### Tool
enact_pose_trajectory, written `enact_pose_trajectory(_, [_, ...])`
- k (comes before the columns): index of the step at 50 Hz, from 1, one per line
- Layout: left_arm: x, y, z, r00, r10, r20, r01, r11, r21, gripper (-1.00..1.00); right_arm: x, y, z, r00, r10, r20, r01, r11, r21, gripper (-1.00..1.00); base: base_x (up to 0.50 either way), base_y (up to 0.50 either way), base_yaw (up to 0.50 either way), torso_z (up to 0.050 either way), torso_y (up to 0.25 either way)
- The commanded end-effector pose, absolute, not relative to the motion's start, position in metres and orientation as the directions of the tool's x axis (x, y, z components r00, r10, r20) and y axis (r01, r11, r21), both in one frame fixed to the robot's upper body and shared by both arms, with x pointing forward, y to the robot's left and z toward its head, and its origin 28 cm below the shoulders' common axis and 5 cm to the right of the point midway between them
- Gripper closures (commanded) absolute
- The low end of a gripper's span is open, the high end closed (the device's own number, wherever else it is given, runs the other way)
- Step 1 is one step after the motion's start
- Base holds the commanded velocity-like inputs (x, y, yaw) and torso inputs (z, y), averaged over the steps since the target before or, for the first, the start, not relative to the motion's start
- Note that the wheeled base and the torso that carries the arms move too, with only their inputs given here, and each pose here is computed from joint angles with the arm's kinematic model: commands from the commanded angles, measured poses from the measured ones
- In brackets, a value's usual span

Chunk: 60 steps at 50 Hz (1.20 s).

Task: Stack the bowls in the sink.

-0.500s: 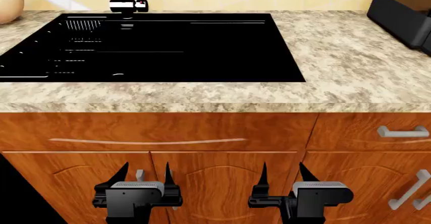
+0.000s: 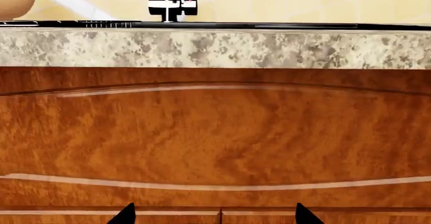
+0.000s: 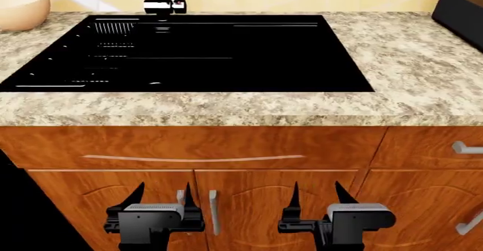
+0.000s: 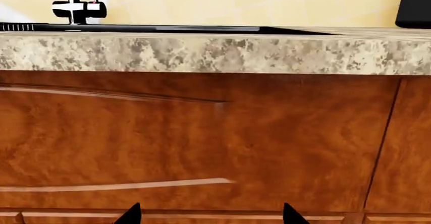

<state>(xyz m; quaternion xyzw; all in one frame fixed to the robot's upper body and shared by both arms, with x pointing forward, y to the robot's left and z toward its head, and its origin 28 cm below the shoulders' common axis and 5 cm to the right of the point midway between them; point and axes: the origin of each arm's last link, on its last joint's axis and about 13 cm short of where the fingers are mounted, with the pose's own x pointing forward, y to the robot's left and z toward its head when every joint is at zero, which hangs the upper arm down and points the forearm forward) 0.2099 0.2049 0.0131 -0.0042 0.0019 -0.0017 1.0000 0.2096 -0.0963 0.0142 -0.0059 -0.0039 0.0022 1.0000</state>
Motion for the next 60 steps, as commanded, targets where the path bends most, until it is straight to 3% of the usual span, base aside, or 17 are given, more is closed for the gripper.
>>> enact_pose_trajectory(1, [0.2098, 0.2052, 0.0129, 1.000, -0.004, -0.005, 0.004, 1.000, -0.009, -1.00, 0.2092, -0.0958, 0.0144, 1.000, 0.012, 0.004, -0.012, 1.000, -0.012, -1.00, 0.00, 0.50, 0.00, 0.000, 0.000])
enact_pose_trajectory(60, [0.2090, 0.2057, 0.0124, 1.000, -0.006, -0.013, 0.006, 1.000, -0.016, -1.00, 0.2081, -0.0945, 0.0140, 1.000, 0.018, -0.003, -0.018, 1.000, -0.014, -1.00, 0.00, 0.50, 0.00, 0.000, 0.000])
